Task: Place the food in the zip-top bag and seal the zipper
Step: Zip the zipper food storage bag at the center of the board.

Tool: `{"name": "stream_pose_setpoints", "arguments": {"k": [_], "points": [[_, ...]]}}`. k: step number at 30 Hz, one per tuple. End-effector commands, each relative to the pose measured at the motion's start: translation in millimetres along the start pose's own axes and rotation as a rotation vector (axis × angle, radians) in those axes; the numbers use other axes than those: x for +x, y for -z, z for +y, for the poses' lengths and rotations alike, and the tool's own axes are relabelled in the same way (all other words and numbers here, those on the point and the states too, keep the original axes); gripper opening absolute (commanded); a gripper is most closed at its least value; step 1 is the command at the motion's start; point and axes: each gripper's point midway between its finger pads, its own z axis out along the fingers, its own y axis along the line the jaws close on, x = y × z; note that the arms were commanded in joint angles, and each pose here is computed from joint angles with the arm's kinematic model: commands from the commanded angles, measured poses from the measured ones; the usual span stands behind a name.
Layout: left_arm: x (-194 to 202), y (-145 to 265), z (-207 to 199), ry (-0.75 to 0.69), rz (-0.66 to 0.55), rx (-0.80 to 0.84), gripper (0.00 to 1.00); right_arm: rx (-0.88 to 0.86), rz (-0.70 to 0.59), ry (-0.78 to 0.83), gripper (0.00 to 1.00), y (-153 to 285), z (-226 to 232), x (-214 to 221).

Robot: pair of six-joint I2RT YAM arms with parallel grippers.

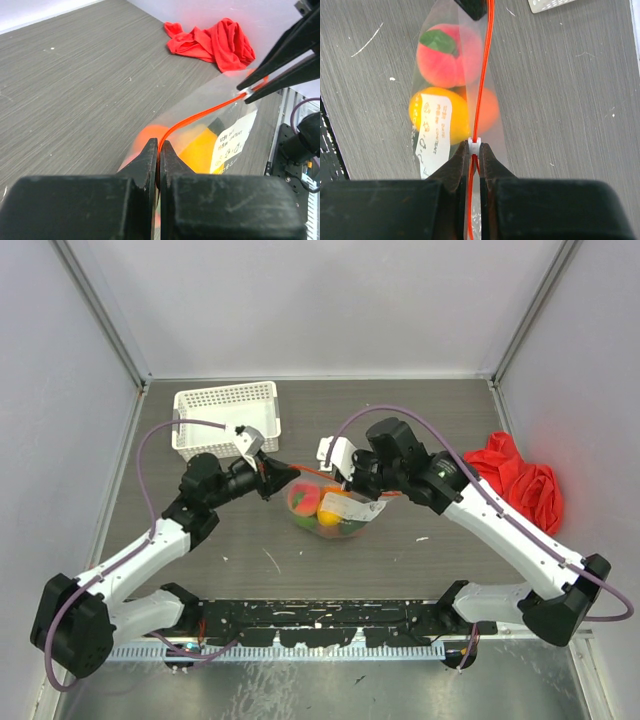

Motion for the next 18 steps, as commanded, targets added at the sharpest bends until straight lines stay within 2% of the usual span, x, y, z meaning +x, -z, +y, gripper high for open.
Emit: {"name": "stream_pose_setpoints", "arguments": {"k": [1, 18], "points": [[-28, 10, 27, -0.055, -0.083, -0.151, 0.0, 0.073, 0.043, -0.035, 0.01, 21, -6, 13], [-25, 27, 58, -0.002, -0.098, -0.302, 0.0, 0.181, 0.113, -0.092, 0.01, 41, -6, 47]]}}
